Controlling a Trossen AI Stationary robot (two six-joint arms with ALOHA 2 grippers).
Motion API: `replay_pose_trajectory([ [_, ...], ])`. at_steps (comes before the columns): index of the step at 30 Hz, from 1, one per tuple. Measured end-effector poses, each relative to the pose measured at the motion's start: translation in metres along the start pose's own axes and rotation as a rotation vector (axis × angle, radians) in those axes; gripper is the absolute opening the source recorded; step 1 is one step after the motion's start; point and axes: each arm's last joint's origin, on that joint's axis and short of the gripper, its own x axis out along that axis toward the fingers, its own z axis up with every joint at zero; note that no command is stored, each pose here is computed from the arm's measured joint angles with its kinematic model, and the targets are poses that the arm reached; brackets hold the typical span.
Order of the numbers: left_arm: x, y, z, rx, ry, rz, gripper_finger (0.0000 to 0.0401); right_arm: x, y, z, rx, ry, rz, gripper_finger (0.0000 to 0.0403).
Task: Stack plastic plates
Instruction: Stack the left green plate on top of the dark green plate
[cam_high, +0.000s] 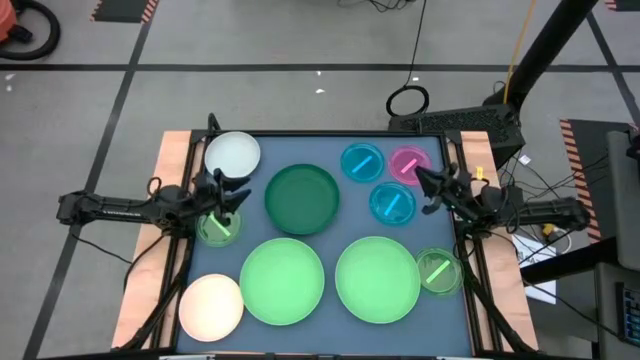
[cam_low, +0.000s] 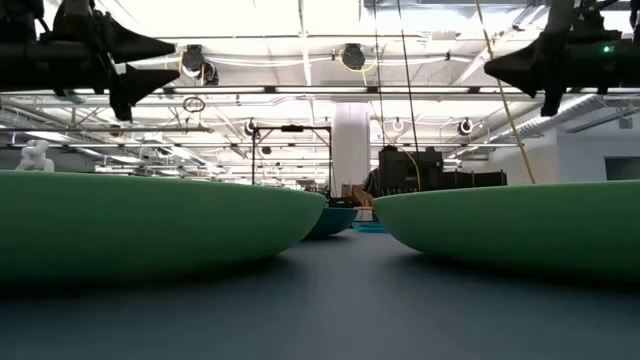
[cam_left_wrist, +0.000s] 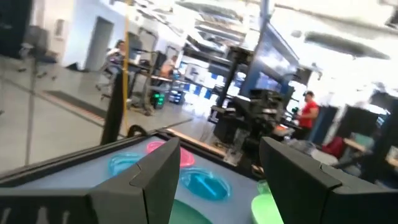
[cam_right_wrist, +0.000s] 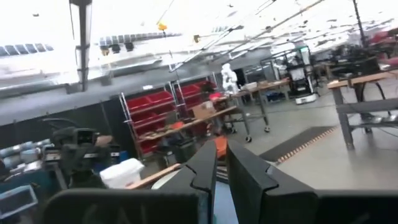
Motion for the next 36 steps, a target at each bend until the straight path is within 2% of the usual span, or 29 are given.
replay_pose_trajectory([
  [3,0.0,0.001,0.0,-0.046,-0.004,0.026,0.0225,0.004,0.003,-0.002,-0.023,0.009,0.012,0.0031],
  [6,0.0,0.001,0.0,-0.085,-0.009,0.024,0.0225,0.009,0.005,-0.009,-0.1,0.067,0.007,0.0031],
  [16,0.003,-0.011,0.014,-0.167,-0.043,-0.053,0.0225,0.046,0.036,0.024,-0.402,0.214,0.016,0.0031],
  [22,0.022,-0.029,0.029,-0.156,0.022,-0.065,0.0225,0.058,0.046,0.039,-0.454,0.28,0.017,0.0031],
  [28,0.057,-0.046,0.036,-0.106,0.208,0.074,0.0225,0.059,0.048,0.049,-0.352,0.279,0.002,0.0031],
  [36,0.096,-0.055,0.036,0.064,0.566,0.4,0.0225,0.053,0.044,0.053,-0.325,0.294,-0.003,0.0031],
])
